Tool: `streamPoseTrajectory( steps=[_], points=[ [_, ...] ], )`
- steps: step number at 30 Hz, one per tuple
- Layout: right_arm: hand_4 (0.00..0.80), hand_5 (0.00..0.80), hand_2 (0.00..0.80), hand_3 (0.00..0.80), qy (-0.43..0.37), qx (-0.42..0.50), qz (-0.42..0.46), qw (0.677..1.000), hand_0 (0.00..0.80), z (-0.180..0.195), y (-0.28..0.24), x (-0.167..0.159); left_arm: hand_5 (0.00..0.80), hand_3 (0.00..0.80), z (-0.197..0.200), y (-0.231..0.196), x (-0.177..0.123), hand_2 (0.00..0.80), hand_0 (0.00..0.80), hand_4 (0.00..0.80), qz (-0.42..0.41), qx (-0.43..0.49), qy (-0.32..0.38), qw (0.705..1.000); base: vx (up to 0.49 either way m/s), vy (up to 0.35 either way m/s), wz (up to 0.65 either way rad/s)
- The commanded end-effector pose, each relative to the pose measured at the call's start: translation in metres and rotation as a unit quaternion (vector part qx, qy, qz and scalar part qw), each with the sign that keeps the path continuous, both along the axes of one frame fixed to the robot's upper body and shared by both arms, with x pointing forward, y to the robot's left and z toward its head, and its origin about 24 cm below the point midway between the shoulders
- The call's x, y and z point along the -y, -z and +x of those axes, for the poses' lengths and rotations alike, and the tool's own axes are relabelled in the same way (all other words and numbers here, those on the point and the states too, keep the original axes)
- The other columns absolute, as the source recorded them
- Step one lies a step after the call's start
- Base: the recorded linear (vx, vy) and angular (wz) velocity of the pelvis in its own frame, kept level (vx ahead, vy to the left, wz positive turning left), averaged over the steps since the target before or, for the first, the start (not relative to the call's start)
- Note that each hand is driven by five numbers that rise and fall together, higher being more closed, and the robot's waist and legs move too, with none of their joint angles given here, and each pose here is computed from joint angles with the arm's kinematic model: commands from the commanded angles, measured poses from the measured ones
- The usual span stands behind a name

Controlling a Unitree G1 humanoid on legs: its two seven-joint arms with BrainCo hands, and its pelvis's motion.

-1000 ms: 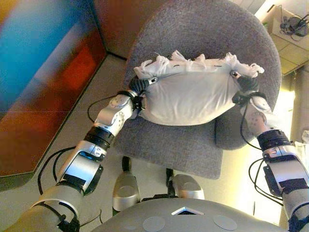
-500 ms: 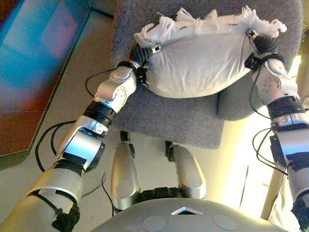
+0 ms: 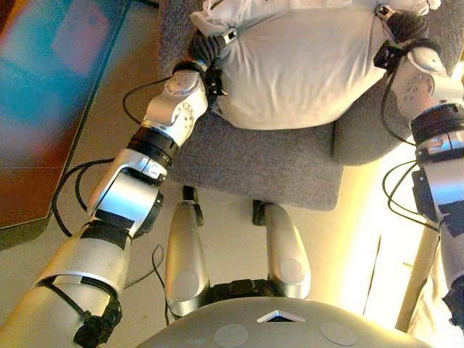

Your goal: Pick up the cushion and take it to the sofa

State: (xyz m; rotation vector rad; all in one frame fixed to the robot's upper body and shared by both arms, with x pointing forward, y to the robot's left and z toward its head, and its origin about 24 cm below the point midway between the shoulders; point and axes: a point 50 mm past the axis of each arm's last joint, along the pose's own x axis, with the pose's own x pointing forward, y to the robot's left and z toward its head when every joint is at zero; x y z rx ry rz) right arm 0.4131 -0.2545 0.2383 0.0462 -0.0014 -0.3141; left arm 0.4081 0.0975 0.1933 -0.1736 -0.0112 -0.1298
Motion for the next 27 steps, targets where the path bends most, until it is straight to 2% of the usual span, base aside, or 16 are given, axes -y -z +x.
streamPoseTrajectory(
  steps=[1,2,10,15,22,27],
  points=[
    [0.0,0.0,0.0,0.0,0.003,0.037,0.006,0.999,0.0,0.003,-0.041,-0.007,0.637,0.637,0.002,-0.046,0.021,0.637,0.637,0.637,-0.023,0.068,0.022,0.997,0.0,0.0,0.0],
    [0.0,0.0,0.0,0.0,0.003,0.033,0.018,0.999,0.0,0.003,-0.042,-0.009,0.0,0.0,0.002,-0.044,0.023,0.0,0.0,0.0,-0.021,0.065,0.025,0.997,0.0,0.0,0.0],
    [0.0,0.0,0.0,0.0,0.011,0.063,0.083,0.995,0.0,0.003,-0.052,-0.008,0.0,0.0,0.002,-0.051,0.019,0.0,0.0,0.0,-0.014,0.085,0.009,0.996,-0.003,0.004,0.0],
    [0.0,0.0,0.0,0.0,0.043,0.058,0.077,0.994,0.0,0.0,-0.048,0.002,0.0,0.0,0.002,-0.051,0.012,0.0,0.0,0.0,-0.025,0.095,0.003,0.995,-0.001,0.011,0.01],
    [0.0,0.0,0.0,0.0,0.073,0.057,0.076,0.993,0.0,-0.006,-0.051,0.02,0.0,0.0,0.003,-0.047,-0.01,0.0,0.0,0.0,-0.028,0.107,-0.013,0.994,0.019,0.019,0.03],
    [0.0,0.0,0.0,0.0,0.112,0.062,0.103,0.987,0.0,-0.017,-0.05,0.049,0.0,0.0,0.002,-0.031,-0.035,0.0,0.0,0.0,-0.001,0.1,-0.018,0.995,0.058,0.021,0.0]
  ],
)
